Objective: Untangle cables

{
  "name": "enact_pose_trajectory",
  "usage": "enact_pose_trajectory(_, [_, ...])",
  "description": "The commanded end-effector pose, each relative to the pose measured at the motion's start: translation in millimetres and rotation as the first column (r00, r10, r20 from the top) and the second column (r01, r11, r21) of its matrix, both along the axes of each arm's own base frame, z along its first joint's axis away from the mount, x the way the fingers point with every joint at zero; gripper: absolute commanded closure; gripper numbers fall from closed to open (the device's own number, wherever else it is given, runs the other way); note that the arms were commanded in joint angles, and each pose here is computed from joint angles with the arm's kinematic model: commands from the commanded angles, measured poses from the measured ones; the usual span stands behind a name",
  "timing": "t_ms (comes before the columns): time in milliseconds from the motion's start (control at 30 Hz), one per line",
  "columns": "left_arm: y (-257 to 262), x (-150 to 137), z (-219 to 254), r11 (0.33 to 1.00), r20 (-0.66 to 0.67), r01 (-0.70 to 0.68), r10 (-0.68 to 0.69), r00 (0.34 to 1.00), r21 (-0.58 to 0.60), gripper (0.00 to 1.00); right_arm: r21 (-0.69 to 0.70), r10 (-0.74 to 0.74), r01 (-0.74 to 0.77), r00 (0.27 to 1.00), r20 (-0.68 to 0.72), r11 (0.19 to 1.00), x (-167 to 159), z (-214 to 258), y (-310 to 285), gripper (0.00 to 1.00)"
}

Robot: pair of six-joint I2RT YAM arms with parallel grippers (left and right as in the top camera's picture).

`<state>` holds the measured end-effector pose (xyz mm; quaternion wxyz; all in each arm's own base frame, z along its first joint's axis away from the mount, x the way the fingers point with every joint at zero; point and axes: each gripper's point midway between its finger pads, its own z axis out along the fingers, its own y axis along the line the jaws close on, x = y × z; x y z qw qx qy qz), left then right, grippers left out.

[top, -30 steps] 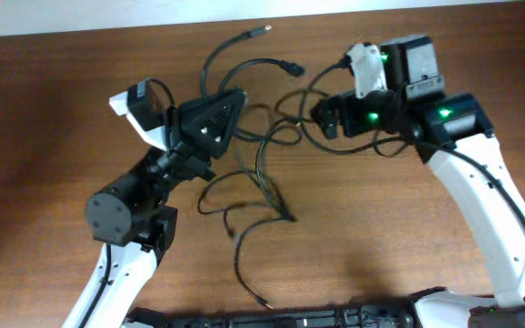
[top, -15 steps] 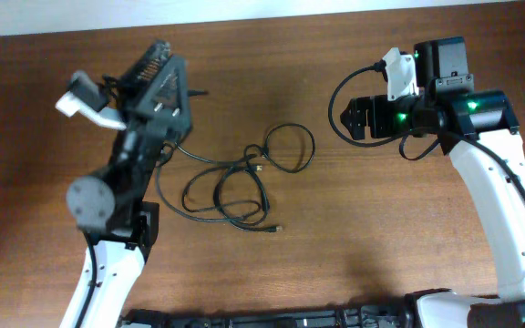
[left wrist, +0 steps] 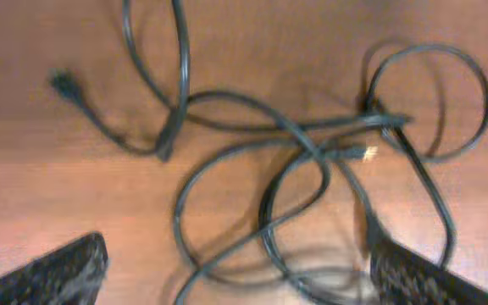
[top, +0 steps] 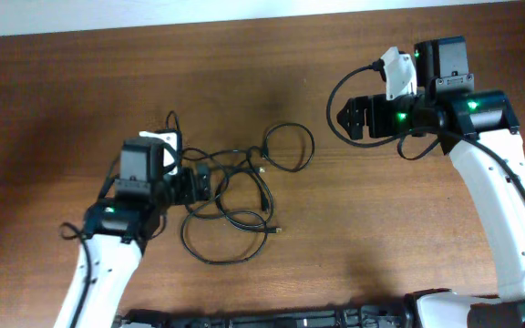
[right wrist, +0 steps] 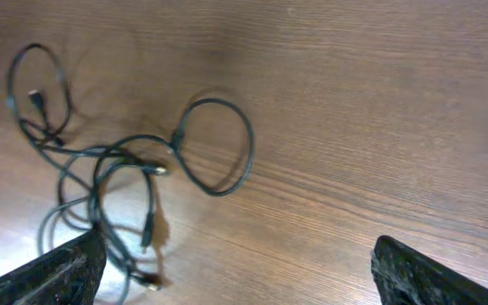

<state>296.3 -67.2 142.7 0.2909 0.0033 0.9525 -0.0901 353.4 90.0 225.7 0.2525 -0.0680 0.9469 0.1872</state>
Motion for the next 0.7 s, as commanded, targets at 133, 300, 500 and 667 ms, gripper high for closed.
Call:
enact_pose_trajectory(133, [41, -24, 87, 0.953, 0.039, 0.064, -0.079, 0.996, 0.298, 0.01, 0.132, 0.342, -0.357, 0.932, 0.123, 0.925, -19, 21, 55, 0.01])
enact_pose_trajectory(300, [49, -64, 119, 0.914, 0.075, 0.153, -0.194, 0.978, 0.375, 0.01, -0.01, 0.62, -0.638, 0.745, 0.245, 0.77, -43, 24, 111, 0.01])
enact_pose_trajectory(500, [51, -75, 133, 0.909, 0.139, 0.146, -0.215, 0.967, 0.39, 0.01, -0.204, 0.779, -0.753, 0.585, 0.225, 0.625, -25, -26, 159, 0.02])
enact_pose_trajectory(667, [51, -75, 132, 0.909, 0.134, 0.148, -0.215, 0.967, 0.39, 0.01, -0.237, 0.856, -0.825, 0.475, 0.204, 0.514, 5, -107, 206, 0.07])
